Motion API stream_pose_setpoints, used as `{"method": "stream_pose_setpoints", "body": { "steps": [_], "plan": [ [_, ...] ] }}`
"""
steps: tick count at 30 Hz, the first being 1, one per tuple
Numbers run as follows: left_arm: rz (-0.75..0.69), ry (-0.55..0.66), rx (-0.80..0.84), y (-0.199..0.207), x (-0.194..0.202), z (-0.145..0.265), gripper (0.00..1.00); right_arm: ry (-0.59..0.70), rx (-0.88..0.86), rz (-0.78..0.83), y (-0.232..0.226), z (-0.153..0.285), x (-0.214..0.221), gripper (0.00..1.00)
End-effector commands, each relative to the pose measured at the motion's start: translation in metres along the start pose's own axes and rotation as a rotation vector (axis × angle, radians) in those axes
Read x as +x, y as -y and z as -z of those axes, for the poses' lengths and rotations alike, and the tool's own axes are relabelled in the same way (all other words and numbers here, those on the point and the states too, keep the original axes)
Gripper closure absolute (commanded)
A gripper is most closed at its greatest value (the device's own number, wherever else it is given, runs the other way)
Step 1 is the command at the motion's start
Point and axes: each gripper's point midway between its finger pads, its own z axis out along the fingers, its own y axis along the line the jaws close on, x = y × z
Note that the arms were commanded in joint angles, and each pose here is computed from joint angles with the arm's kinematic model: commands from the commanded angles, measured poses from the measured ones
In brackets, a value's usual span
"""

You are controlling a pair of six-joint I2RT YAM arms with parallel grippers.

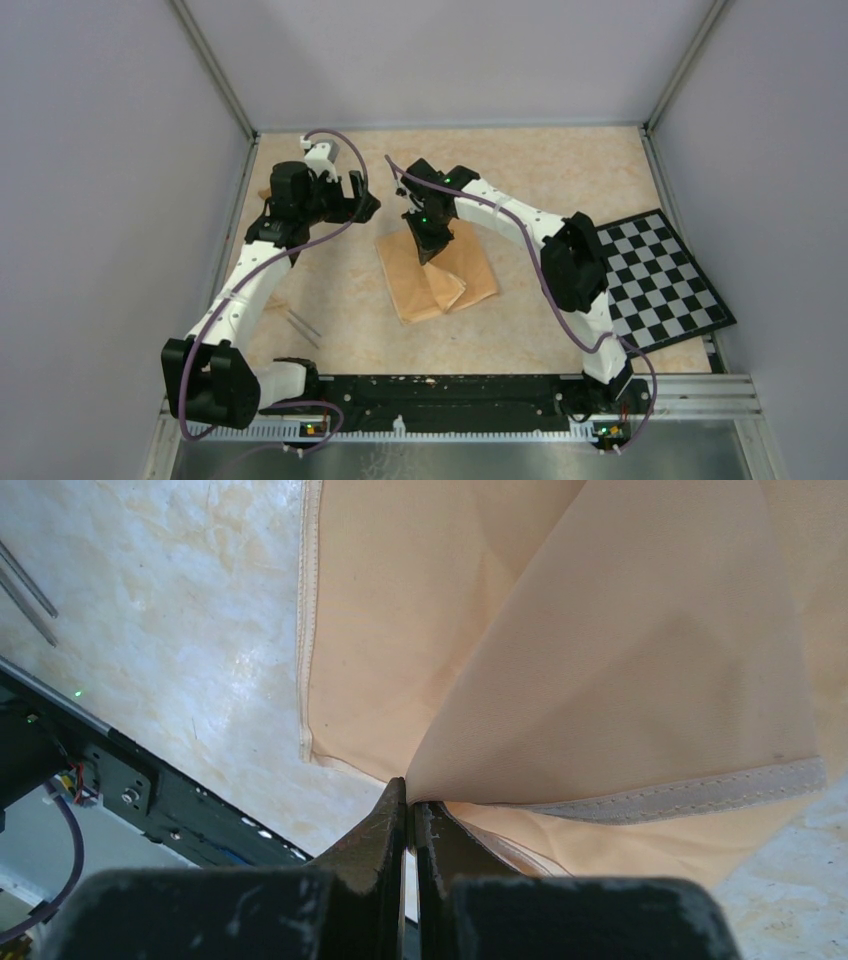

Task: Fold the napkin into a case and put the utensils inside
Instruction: Fold the rectangle-folded napkin at the center of the board.

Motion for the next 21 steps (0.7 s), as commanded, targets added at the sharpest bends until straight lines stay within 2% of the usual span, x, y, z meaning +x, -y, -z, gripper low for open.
{"method": "stream_pose_setpoints", "body": {
  "steps": [1,9,20,21],
  "plan": [
    [-0.036,0.063,0.008,0.003,-0.015,0.006,0.01,0.068,-0.041,0.006,-0.015,0.012,-0.019,1.00],
    [-0.038,0.065,0.013,0.004,-0.015,0.006,0.01,0.091,-0.052,0.004,-0.019,0.022,-0.020,1.00],
    [-0.039,0.068,0.008,0.003,-0.016,0.007,0.01,0.096,-0.122,-0.019,-0.029,0.001,-0.024,1.00],
    [-0.039,0.069,0.004,0.003,-0.016,0.007,0.01,0.095,-0.134,-0.023,-0.030,-0.003,-0.025,0.93]
  ]
}}
